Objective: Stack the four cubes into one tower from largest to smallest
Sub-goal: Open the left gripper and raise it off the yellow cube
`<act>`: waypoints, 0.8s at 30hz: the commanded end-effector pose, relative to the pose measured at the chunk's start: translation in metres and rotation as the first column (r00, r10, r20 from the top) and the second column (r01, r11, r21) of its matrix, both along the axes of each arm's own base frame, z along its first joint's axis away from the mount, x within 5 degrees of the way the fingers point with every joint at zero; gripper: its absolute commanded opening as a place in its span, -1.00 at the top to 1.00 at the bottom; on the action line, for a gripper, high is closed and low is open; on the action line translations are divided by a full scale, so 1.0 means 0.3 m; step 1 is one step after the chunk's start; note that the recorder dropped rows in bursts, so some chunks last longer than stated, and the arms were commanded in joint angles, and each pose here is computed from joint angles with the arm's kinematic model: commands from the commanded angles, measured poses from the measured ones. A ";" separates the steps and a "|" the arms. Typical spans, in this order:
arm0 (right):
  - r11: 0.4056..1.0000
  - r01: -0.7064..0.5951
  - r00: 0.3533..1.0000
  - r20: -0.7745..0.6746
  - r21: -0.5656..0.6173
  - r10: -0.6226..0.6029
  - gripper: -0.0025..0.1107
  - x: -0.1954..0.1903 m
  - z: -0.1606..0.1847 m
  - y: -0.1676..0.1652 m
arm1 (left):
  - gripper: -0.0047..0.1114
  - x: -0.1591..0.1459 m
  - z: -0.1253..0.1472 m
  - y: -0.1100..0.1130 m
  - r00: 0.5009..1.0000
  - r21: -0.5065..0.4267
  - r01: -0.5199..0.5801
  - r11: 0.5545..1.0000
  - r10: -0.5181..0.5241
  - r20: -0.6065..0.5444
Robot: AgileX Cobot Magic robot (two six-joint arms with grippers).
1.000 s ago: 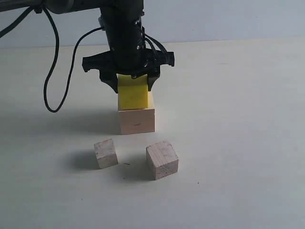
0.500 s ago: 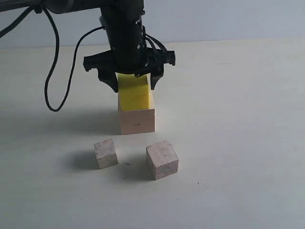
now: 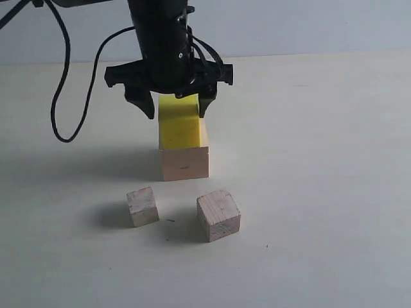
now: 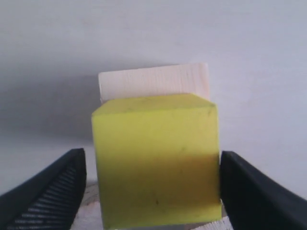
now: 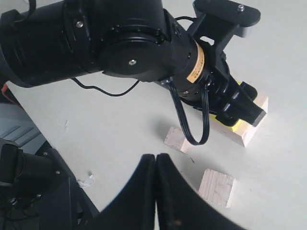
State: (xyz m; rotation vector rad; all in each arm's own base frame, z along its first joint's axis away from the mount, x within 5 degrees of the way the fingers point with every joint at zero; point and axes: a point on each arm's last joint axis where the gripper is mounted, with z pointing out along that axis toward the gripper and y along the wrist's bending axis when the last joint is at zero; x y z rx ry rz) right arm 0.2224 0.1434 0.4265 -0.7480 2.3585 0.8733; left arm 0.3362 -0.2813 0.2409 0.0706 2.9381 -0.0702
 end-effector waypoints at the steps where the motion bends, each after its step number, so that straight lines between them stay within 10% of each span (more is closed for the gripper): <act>1: 1.000 -0.008 1.000 0.011 0.003 0.008 0.96 -0.006 0.004 -0.001 | -0.35 -0.012 0.044 0.006 1.000 -0.016 0.006 1.000 -0.006 0.025; 17: 1.000 -0.008 1.000 0.011 0.003 0.008 0.96 -0.006 0.004 -0.001 | -0.27 -0.092 0.307 0.072 0.979 -0.114 0.113 0.987 -0.091 0.185; 24: 1.000 -0.008 1.000 0.011 0.003 0.008 0.96 -0.006 0.004 -0.001 | 0.54 -0.135 0.405 0.117 0.945 -0.079 0.222 0.972 -0.195 0.261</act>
